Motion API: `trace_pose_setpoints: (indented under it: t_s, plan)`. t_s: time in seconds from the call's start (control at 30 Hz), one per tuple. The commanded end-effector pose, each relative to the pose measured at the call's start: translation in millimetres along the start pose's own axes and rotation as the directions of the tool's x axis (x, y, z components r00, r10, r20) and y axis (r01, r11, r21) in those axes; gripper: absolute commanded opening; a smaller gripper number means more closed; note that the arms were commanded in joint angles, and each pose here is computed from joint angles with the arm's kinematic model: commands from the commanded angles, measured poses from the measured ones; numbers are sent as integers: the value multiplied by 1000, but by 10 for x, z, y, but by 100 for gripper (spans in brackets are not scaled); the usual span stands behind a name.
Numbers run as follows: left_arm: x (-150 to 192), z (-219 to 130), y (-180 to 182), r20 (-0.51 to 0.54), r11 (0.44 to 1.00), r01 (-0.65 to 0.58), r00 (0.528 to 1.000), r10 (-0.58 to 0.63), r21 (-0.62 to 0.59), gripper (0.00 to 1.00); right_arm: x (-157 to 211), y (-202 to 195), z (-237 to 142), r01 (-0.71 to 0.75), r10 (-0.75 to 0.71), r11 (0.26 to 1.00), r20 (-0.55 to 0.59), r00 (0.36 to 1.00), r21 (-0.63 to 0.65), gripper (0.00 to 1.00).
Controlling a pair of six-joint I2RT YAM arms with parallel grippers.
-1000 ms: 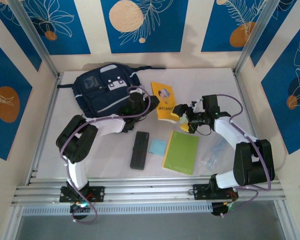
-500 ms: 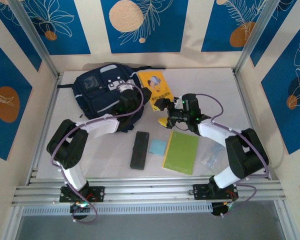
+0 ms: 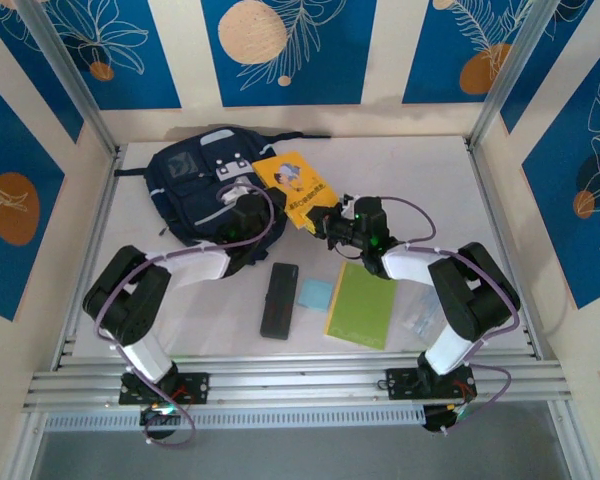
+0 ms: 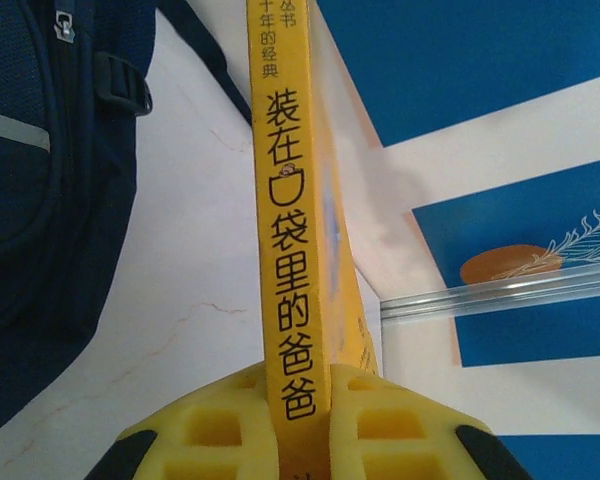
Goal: Pack the student bag
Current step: Pass the book, then open the student bag at the top-left of the table.
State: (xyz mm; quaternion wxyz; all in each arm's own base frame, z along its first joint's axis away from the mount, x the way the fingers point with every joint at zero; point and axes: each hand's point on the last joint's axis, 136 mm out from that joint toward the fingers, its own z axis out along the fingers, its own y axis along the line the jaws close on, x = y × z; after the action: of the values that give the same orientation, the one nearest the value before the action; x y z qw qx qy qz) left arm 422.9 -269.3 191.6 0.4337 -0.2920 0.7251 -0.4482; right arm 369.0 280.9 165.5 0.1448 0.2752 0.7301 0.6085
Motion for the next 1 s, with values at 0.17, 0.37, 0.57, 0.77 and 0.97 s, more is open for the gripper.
trace_pose_setpoints:
  t_s: [0.17, 0.37, 0.57, 0.77, 0.97]
  plan:
    - [135, -291, -204, -235, 970, -228, 941, 242, 82, 62, -195, 137, -52, 106, -107, 994, 7, 994, 22, 0]
    - [-28, -556, 367, -397, 897, -441, 827, 398, -18, 62, -220, -28, -200, 170, -161, 979, -94, 983, 108, 0]
    - [-292, -876, 757, -556, 630, -765, 584, 592, -133, 62, -223, -160, -392, 232, -208, 956, -142, 968, 181, 0]
    - [-529, -1067, 1082, -640, 436, -873, 466, 610, -220, 61, -289, -223, -590, 250, -226, 941, -128, 966, 227, 0]
    - [-625, -1066, 1382, -718, 326, -918, 384, 581, -227, 65, -326, -210, -700, 260, -241, 934, -107, 965, 245, 0]
